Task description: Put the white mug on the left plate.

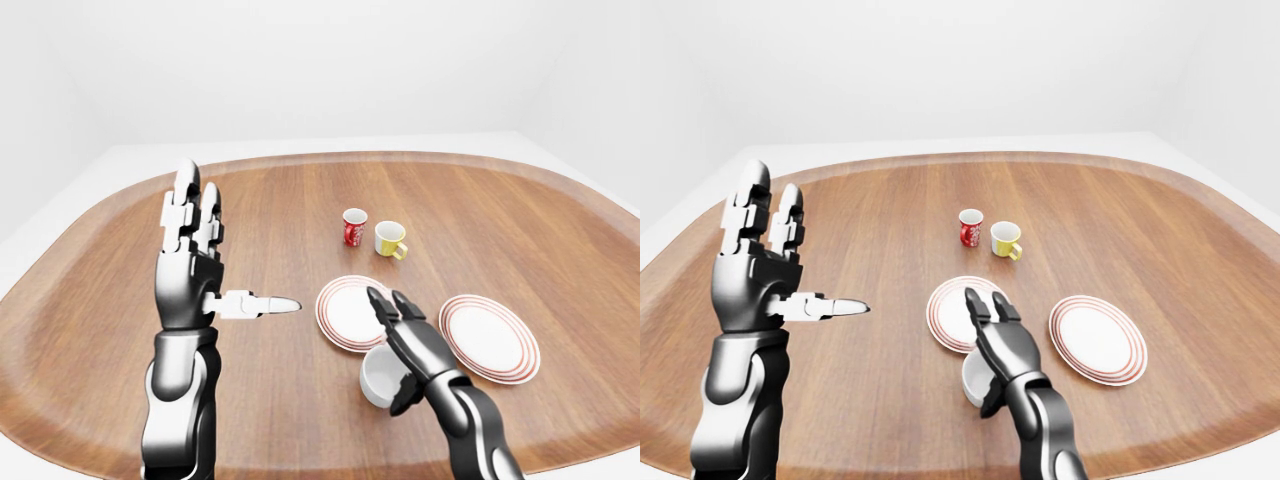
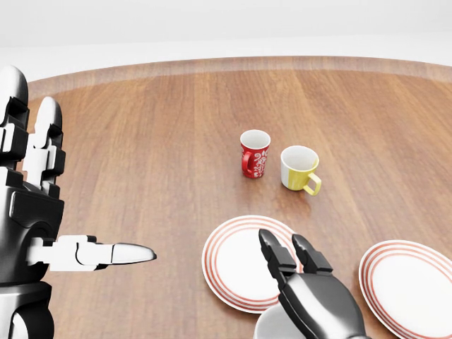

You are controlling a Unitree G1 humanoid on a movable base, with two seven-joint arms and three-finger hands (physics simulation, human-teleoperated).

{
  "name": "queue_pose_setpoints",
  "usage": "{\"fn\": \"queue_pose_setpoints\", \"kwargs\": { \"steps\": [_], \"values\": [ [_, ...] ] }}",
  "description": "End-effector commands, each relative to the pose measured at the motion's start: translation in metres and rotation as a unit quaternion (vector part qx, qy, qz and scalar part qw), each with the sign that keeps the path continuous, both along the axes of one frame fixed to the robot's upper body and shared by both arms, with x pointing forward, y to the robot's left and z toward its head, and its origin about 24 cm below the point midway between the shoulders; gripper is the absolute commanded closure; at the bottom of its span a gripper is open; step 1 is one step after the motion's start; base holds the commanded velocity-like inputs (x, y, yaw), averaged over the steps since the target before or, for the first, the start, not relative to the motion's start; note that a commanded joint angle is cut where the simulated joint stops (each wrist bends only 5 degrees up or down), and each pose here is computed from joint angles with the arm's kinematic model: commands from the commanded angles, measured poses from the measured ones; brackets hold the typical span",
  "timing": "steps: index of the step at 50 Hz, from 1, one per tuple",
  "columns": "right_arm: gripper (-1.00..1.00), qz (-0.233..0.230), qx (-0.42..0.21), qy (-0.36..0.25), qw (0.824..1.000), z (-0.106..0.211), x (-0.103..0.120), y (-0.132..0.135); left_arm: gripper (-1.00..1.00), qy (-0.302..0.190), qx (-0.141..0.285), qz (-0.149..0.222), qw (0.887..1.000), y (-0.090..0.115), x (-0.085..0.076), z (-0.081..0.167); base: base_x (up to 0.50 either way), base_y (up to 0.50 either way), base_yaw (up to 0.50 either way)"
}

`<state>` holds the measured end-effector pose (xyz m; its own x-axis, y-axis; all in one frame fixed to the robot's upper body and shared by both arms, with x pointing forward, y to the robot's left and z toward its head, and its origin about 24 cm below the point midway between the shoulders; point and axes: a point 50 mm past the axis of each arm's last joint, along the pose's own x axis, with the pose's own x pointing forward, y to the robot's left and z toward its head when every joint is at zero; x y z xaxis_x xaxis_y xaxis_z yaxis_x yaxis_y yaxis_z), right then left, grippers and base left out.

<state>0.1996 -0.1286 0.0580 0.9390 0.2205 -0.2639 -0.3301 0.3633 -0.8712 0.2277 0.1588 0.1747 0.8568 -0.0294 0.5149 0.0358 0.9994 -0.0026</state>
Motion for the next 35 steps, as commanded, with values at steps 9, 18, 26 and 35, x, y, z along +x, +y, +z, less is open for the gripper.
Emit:
{"fn": "queue_pose_setpoints", "kwargs": {
  "steps": [9,18,26,35],
  "values": [
    [-1.0,-0.001,-0.004,-0.002,1.0,-0.003,0.004,0.002,-1.0,-0.001,0.0,0.0,1.0,0.0,0.0,0.0,0.0,0.0,0.0],
    [-1.0,0.003,-0.003,-0.001,1.0,-0.004,0.004,0.005,-1.0,-0.002,-0.001,0.0,1.0,0.0,0.0,0.001,0.0,0.0,0.0],
    [-1.0,0.004,-0.004,0.001,1.0,-0.006,0.003,0.005,-1.0,-0.002,-0.001,-0.001,1.0,-0.001,0.0,0.001,0.0,0.0,0.0],
    [-1.0,0.002,-0.004,0.007,1.0,-0.013,0.003,0.006,-1.0,-0.003,-0.001,-0.001,1.0,-0.001,0.0,0.001,0.0,0.0,0.0]
  ]
}}
